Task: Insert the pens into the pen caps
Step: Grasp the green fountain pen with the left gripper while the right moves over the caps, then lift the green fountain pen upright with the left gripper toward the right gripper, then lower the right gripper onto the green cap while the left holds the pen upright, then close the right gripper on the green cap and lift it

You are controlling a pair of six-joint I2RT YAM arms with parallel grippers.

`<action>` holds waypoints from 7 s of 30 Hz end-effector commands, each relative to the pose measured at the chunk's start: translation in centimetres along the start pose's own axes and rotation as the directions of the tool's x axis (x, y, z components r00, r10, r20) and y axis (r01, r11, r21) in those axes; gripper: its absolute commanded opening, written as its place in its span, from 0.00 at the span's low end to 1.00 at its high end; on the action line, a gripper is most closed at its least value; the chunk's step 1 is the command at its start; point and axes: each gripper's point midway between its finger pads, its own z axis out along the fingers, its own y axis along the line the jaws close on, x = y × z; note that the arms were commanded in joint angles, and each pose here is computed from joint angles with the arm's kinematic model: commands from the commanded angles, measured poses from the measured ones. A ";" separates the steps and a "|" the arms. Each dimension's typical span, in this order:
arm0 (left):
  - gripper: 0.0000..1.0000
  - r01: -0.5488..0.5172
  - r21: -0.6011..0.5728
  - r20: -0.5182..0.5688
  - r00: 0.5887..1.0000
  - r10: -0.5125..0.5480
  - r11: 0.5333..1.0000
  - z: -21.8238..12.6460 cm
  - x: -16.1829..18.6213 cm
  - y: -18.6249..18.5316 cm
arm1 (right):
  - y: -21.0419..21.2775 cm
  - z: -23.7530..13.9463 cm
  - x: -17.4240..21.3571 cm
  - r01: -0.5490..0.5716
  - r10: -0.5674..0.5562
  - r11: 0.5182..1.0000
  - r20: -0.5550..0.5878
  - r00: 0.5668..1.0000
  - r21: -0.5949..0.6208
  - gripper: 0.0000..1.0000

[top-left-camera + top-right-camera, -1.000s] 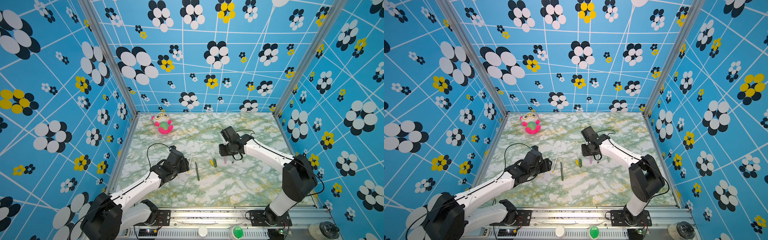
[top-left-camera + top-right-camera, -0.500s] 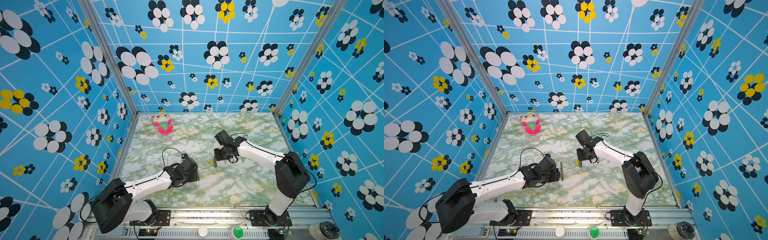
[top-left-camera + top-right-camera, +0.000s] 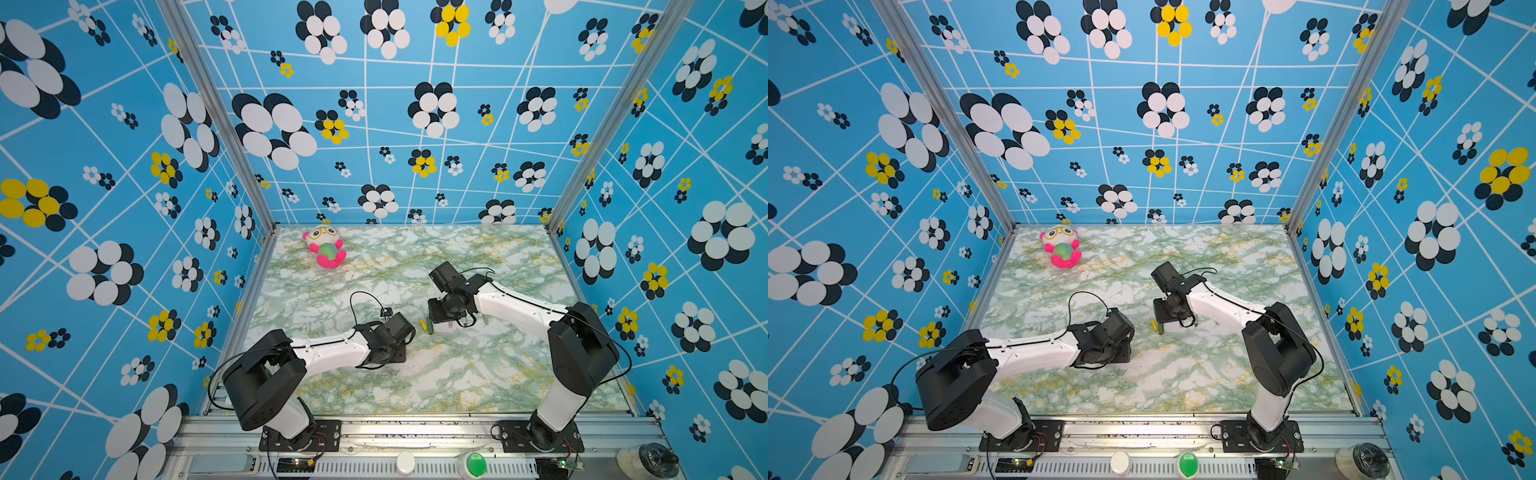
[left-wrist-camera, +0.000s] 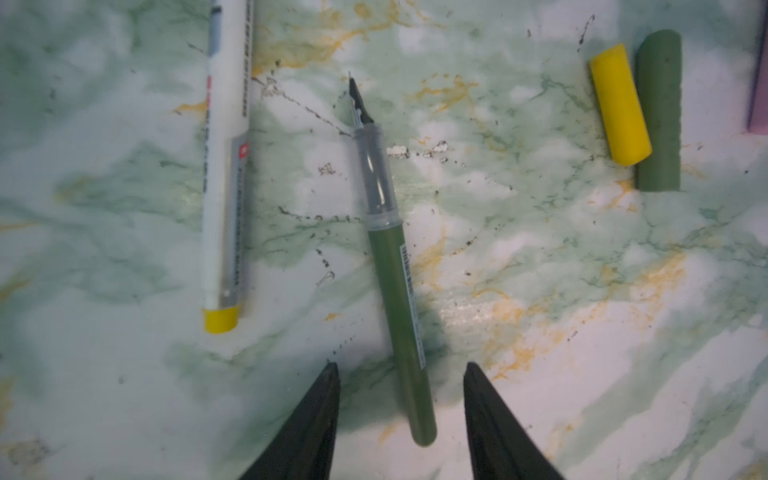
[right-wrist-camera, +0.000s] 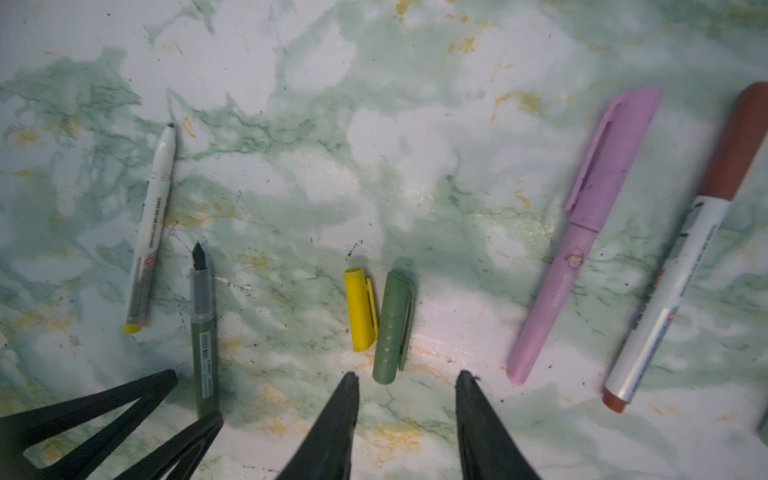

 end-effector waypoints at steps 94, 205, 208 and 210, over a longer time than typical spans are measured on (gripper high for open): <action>0.24 -0.213 0.604 0.324 0.946 0.008 0.768 -9.2 -9.8 -10.8 | 6.3 -8.9 -4.4 -0.145 0.279 0.855 0.207 0.938 -0.497 0.07; 0.00 -0.133 0.429 0.286 0.958 0.005 0.894 -7.8 -6.1 -1.7 | 1.3 4.6 0.7 0.037 -0.026 0.995 -0.107 0.994 0.097 0.18; 0.00 -0.135 0.434 0.284 0.959 0.007 0.891 -7.9 -6.1 -1.9 | 1.6 2.9 -0.5 0.000 0.004 0.998 -0.057 0.998 0.061 0.18; 0.00 -0.138 0.436 0.283 0.959 0.011 0.890 -7.8 -6.1 -2.0 | 1.8 1.7 -1.4 -0.029 0.029 0.999 -0.019 0.999 0.029 0.18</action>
